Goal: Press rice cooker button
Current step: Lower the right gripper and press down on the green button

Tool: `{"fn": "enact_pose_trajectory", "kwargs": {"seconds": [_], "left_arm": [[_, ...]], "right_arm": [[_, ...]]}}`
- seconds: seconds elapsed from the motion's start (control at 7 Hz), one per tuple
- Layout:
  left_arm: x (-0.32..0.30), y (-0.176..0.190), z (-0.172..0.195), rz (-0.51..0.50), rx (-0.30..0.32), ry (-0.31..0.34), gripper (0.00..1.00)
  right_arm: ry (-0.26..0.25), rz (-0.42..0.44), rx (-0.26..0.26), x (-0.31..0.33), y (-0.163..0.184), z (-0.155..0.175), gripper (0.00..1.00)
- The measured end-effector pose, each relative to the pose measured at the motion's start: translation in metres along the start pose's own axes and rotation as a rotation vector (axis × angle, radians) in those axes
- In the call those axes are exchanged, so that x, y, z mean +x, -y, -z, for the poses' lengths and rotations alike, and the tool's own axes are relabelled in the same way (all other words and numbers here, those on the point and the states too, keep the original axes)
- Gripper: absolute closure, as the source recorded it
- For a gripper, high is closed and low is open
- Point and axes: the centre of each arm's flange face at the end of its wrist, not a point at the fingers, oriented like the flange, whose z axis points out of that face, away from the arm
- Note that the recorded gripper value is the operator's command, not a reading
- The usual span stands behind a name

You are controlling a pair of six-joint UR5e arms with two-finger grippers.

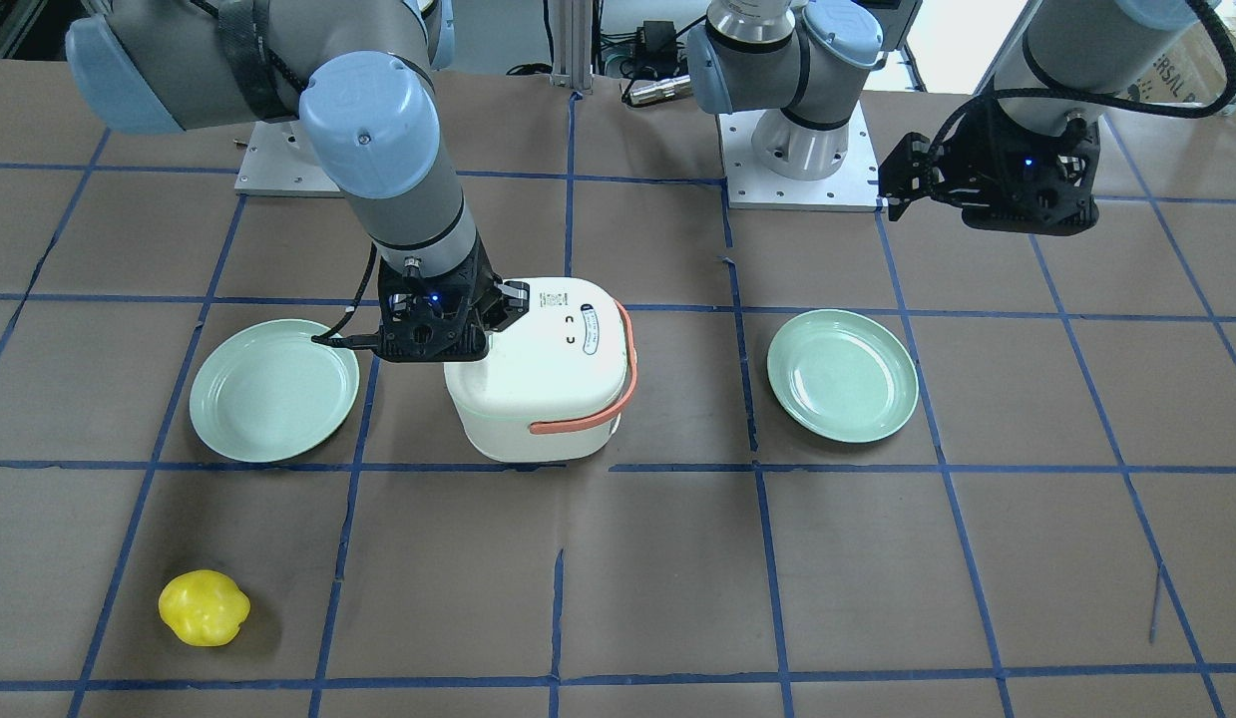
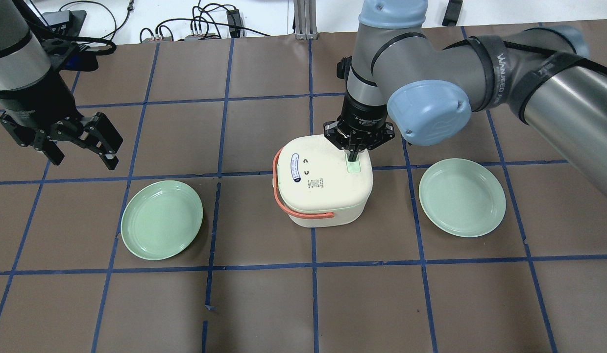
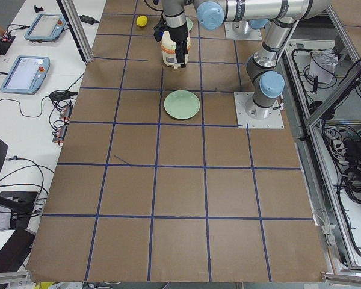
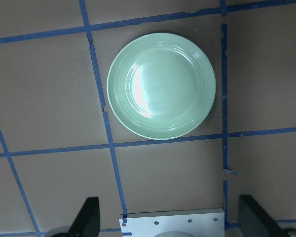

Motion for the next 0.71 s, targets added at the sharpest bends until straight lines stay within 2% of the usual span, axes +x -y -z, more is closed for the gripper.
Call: {"fn": "enact_pose_trajectory", "kwargs": {"seconds": [0.29,0.43,0.57,0.71], "left_arm": [[0.000,0.000,0.000,0.000,0.000,0.000,0.00],[0.000,0.000,0.000,0.000,0.000,0.000,0.00],[0.000,0.000,0.000,0.000,0.000,0.000,0.00],[0.000,0.000,0.000,0.000,0.000,0.000,0.00]], "right_arm": [[0.000,-0.001,-0.007,0.001,-0.002,-0.004,0.88],[-0.001,-0.002,-0.008,0.001,-0.002,-0.004,0.85],[-0.003,-0.005,-0.006,0.001,-0.002,-0.002,0.71],[-0.010,-0.018,0.006,0.001,-0.001,0.007,0.33]]}}
